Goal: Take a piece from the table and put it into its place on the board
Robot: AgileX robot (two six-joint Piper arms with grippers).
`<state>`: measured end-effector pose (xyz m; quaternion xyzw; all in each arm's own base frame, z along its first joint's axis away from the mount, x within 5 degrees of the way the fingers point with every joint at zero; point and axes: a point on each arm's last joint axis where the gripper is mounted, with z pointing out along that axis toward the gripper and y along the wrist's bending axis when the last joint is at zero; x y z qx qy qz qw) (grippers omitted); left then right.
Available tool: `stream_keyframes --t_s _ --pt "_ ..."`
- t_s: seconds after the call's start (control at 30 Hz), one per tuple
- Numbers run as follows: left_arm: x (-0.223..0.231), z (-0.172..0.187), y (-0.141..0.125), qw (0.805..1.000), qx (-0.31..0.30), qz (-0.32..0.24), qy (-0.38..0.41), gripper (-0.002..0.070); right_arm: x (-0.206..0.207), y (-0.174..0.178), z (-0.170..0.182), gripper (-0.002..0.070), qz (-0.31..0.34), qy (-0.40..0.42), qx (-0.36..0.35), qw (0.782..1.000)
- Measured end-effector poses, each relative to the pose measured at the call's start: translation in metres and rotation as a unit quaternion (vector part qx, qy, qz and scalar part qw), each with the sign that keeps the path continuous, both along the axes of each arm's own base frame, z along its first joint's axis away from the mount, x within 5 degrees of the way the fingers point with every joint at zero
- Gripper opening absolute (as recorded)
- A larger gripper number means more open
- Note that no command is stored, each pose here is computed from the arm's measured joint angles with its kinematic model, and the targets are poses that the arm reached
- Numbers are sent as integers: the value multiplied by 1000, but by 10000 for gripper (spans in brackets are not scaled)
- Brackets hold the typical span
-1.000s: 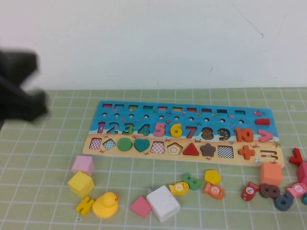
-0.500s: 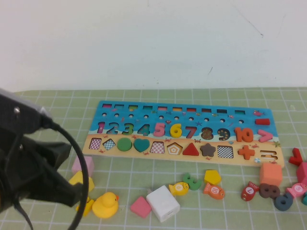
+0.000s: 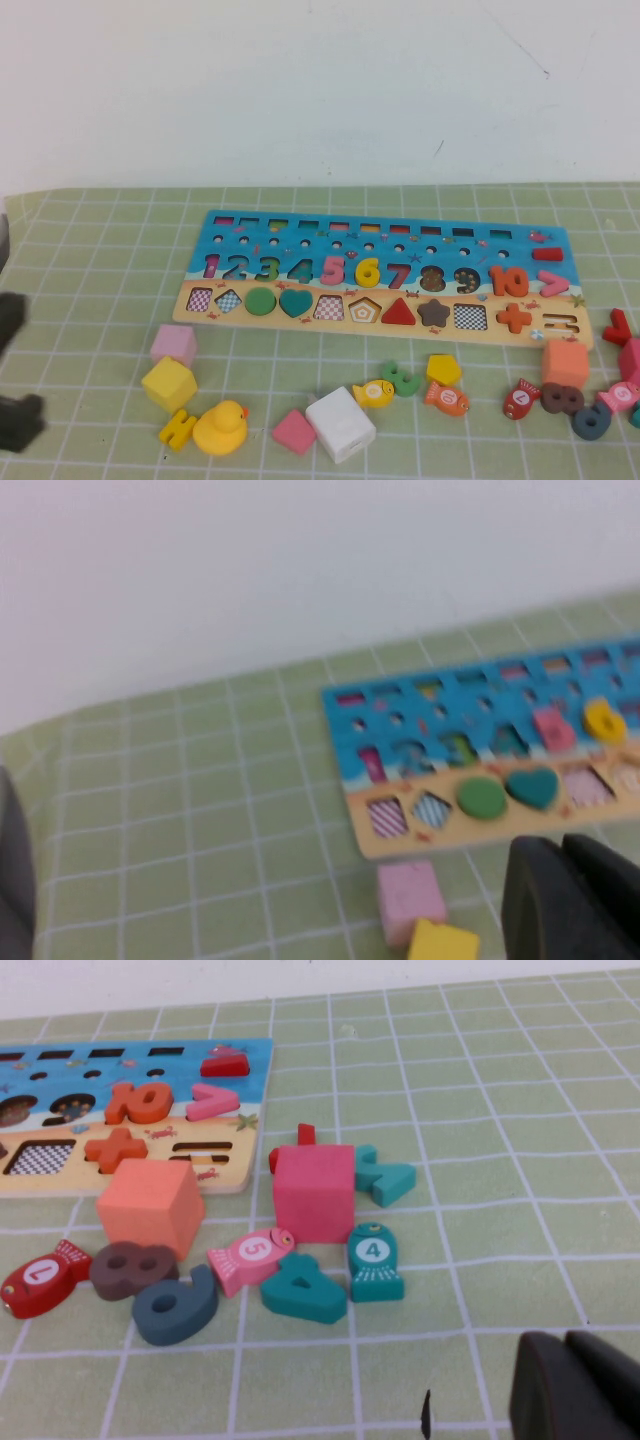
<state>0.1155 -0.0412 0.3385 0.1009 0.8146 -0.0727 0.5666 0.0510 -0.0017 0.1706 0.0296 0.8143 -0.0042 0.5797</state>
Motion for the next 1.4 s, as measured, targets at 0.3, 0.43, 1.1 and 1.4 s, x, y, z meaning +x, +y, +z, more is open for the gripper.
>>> stream_keyframes --t_s 0.3,0.43,1.1,1.4 --pt "-33 -37 35 987 -108 112 -43 -2 0 0 0 -3 0 0 0 1000" --pt "-45 -81 44 973 -150 176 -19 -2 0 0 0 -3 0 0 0 1000" --pt "-62 -161 48 966 -147 208 -37 -2 0 0 0 -3 0 0 0 1000" --pt "-63 -162 49 977 -84 193 -35 -2 0 0 0 -3 0 0 0 1000"
